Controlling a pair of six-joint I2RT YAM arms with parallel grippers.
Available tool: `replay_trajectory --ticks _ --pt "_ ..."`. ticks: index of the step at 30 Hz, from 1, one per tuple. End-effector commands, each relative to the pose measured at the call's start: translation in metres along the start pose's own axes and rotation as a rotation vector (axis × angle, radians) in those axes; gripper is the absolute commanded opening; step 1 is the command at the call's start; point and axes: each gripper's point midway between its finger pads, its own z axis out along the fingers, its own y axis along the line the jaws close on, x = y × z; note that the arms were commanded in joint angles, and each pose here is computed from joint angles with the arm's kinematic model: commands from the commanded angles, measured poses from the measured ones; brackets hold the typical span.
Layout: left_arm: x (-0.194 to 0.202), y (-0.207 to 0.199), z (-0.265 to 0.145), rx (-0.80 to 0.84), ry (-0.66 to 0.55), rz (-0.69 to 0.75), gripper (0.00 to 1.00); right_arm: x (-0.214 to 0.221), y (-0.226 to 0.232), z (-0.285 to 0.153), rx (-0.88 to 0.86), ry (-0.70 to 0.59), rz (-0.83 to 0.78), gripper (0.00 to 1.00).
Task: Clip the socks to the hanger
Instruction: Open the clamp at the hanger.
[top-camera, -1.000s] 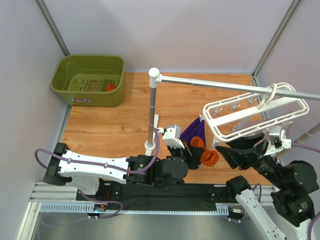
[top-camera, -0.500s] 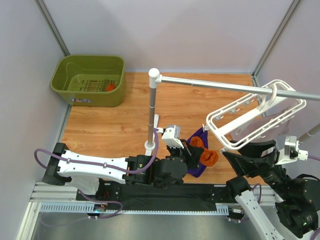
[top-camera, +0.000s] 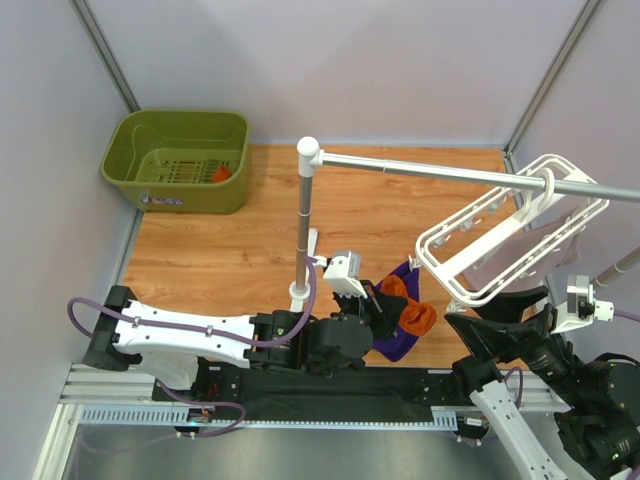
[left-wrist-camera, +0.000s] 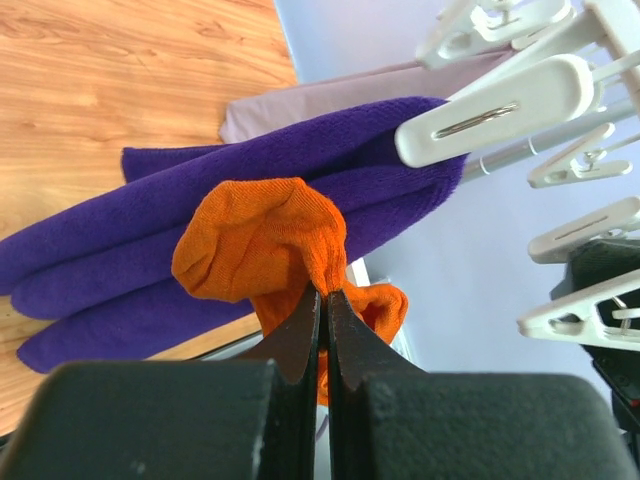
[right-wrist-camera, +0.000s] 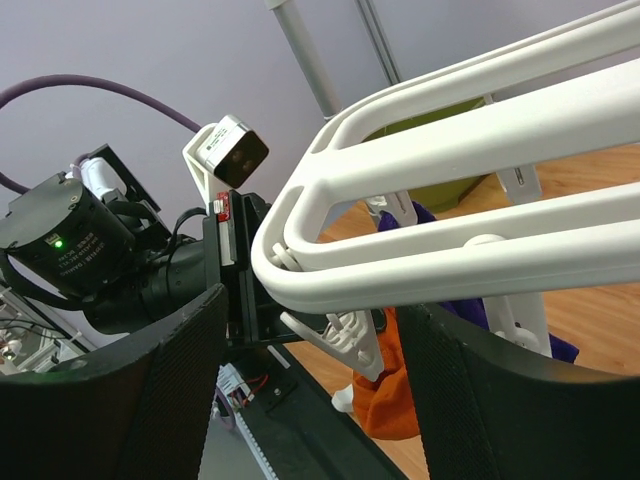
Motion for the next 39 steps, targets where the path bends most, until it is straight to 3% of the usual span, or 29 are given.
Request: replay_trajectory --ticks 1,28,34,38,39 --pt "-0.015 -0.008 -0.01 0.036 -0.019 -0.066 0.0 0.001 0.006 0.0 -0.034 0.009 -0.005 0.68" --pt "-0.015 -0.004 -0.01 0.032 -0.023 -0.069 0.0 -0.008 0.029 0.005 -0.148 0.015 -0.013 0.44" --pt "-0.014 -0.004 -0.01 0.03 -0.021 -0.066 0.0 -0.006 0.023 0.007 -0.121 0.018 -0.008 0.27" --pt "-0.016 -0.005 -0.01 0.028 -0.024 -0.088 0.0 -0.004 0.017 0.008 -0.09 0.034 0.0 0.0" --pt "-0.016 -0.005 -0.011 0.029 -0.021 -0.094 0.0 -0.006 0.016 0.008 -0.074 0.033 -0.001 0.0"
